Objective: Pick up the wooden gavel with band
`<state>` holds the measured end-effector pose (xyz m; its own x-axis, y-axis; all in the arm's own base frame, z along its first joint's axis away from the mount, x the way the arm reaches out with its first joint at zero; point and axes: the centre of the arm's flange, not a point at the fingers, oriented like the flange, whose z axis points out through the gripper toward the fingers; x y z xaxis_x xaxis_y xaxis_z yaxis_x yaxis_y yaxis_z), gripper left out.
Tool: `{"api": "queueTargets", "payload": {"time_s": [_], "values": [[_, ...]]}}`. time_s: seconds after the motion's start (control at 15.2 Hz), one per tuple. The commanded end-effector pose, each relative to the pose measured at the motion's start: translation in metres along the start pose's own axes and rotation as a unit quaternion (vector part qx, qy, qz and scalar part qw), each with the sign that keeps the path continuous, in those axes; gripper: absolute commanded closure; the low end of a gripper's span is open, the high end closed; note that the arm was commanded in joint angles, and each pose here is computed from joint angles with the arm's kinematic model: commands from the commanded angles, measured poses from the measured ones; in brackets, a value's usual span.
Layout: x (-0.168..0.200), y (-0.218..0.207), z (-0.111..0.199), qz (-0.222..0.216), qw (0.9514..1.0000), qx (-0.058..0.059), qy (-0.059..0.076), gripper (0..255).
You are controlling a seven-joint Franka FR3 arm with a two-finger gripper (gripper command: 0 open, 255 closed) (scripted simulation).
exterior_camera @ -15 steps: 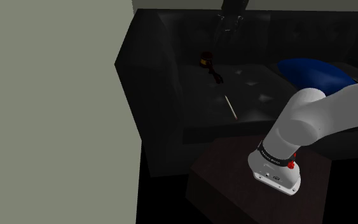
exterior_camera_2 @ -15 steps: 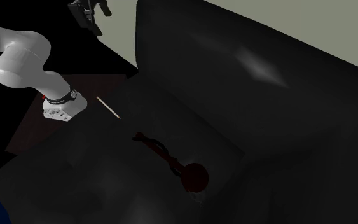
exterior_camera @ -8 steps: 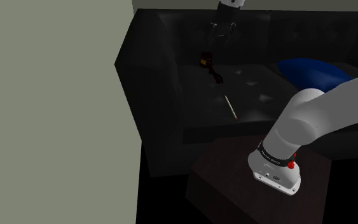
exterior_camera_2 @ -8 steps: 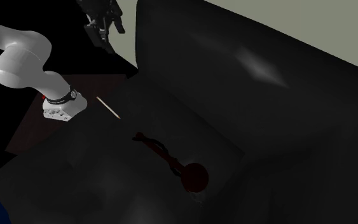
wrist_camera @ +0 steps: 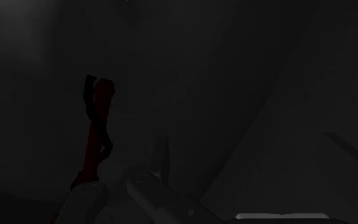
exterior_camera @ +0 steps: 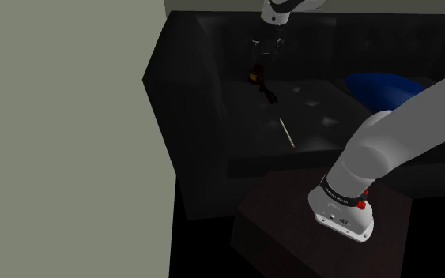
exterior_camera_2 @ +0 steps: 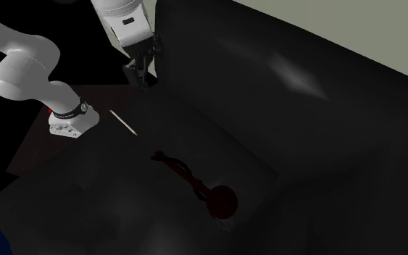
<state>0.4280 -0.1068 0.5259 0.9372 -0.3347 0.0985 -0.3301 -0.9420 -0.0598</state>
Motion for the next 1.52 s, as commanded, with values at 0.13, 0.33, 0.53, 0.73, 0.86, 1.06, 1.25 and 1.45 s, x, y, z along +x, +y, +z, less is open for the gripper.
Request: {"api": "queueTargets", "payload": {"time_s": [0.13, 0.33, 0.53, 0.73, 0.86, 1.06, 1.25, 1.45], "values": [[0.034, 0.026, 0.034, 0.03, 0.9995, -0.013, 0.0, 0], [0.058, 0.046, 0.057, 0.052, 0.9984, -0.023, 0.0, 0], [0.08, 0.068, 0.079, 0.074, 0.9967, -0.032, 0.0, 0], [0.101, 0.091, 0.101, 0.096, 0.9945, -0.042, -0.001, 0], [0.115, 0.107, 0.115, 0.111, 0.9927, -0.048, -0.001, 0], [0.135, 0.132, 0.136, 0.133, 0.9895, -0.058, -0.001, 0], [0.153, 0.158, 0.157, 0.155, 0.9857, -0.067, -0.001, 0], [0.169, 0.184, 0.175, 0.175, 0.9817, -0.076, -0.001, 0]]}}
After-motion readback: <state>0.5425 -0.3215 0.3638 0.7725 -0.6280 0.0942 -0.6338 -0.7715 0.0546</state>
